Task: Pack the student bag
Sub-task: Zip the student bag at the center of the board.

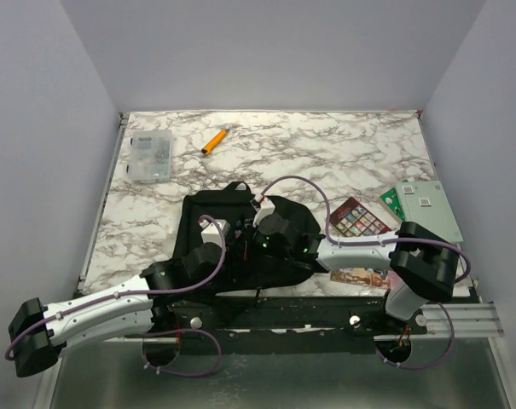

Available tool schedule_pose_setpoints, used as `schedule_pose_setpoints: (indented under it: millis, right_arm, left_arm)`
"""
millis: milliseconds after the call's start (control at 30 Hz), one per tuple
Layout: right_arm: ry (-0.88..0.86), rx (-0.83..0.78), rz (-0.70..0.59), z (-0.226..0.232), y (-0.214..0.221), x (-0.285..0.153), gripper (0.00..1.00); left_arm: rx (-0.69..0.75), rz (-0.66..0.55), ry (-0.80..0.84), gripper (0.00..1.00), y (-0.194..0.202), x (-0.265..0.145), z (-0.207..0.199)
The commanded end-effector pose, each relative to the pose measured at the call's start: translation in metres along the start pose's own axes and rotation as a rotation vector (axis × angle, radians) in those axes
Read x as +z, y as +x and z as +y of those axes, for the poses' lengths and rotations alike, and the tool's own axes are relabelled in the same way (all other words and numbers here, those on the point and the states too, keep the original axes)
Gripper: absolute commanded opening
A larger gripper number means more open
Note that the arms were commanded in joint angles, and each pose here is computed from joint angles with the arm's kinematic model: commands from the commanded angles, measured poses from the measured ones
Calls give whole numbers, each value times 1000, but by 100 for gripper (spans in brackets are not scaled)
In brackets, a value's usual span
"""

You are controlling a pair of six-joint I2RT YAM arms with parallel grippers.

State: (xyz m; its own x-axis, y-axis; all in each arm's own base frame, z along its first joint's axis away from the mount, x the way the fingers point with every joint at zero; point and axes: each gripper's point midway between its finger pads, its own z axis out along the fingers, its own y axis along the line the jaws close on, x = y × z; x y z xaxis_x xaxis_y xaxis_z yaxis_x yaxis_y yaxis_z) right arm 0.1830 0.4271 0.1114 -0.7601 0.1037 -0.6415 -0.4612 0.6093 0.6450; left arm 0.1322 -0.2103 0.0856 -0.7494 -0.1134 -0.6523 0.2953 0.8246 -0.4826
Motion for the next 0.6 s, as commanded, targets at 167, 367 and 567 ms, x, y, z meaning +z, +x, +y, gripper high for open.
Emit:
schedule_pose_setpoints:
  millis: [167,367,567]
  right_arm:
    - [-68,37,-53,33,-31,1,0]
    - [34,10,-119,11,-71,-1,0]
    - [40,29,-155,-13,-129,7,0]
  left_arm:
    - [58,35,-207,3,5,10,31]
    - [30,119,-236,0,26,8,40]
    - [-22,171,-216,0,42,0,41]
